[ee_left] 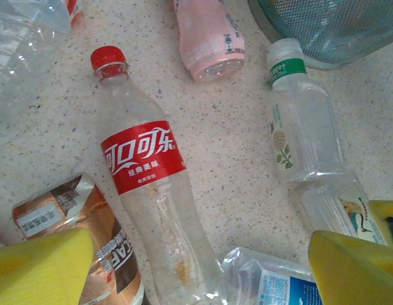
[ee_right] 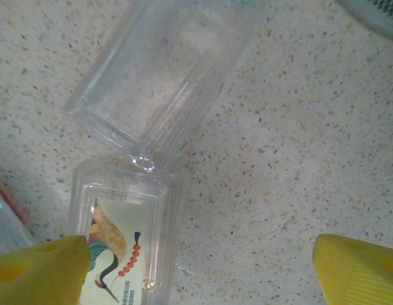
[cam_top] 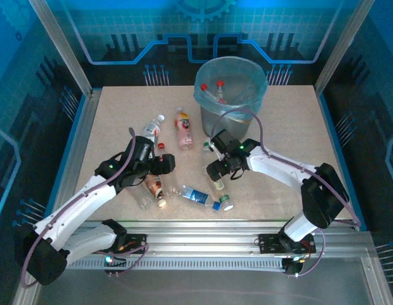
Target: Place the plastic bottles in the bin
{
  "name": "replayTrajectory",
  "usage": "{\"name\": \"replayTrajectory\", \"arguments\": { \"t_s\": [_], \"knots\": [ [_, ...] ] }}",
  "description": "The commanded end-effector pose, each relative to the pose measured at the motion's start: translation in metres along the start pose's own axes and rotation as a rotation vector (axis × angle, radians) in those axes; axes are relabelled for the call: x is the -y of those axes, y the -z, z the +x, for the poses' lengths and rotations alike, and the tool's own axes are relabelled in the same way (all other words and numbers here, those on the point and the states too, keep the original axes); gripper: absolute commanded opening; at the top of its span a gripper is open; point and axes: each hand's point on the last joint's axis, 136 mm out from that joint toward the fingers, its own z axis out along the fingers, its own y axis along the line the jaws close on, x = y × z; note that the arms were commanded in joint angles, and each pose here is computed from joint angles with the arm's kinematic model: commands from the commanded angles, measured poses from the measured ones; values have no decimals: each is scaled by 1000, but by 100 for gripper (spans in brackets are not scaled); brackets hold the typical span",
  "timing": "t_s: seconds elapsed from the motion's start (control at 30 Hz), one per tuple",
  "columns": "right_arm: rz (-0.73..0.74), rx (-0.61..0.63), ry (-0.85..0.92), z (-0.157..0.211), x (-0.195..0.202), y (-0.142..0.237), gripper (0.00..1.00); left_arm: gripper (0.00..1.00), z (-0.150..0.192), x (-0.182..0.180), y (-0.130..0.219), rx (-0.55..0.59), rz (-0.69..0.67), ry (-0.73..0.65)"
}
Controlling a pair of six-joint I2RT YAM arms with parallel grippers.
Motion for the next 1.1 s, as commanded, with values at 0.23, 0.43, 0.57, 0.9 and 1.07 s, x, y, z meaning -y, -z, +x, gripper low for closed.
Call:
{"name": "replayTrajectory", "arguments": {
  "t_s": [0.23, 0.43, 0.57, 0.9, 1.07],
  "knots": [
    [36, -100, 8, 17, 1, -26, 88, 89, -4, 4, -5, 1, 20, 26],
    [49, -115, 6, 19, 4, -29, 85, 87, -13, 11, -2, 17, 42, 11],
    [51, -108, 0, 19, 6, -26, 84, 86, -20, 18, -2, 7, 47, -6],
    [-36, -32, 19, 6, -19, 6, 88, 86, -27, 24, 3, 16, 63, 11],
    [-13, -62, 65, 9, -30, -3, 88, 86, -23, 19, 7, 25, 57, 31]
  ]
}}
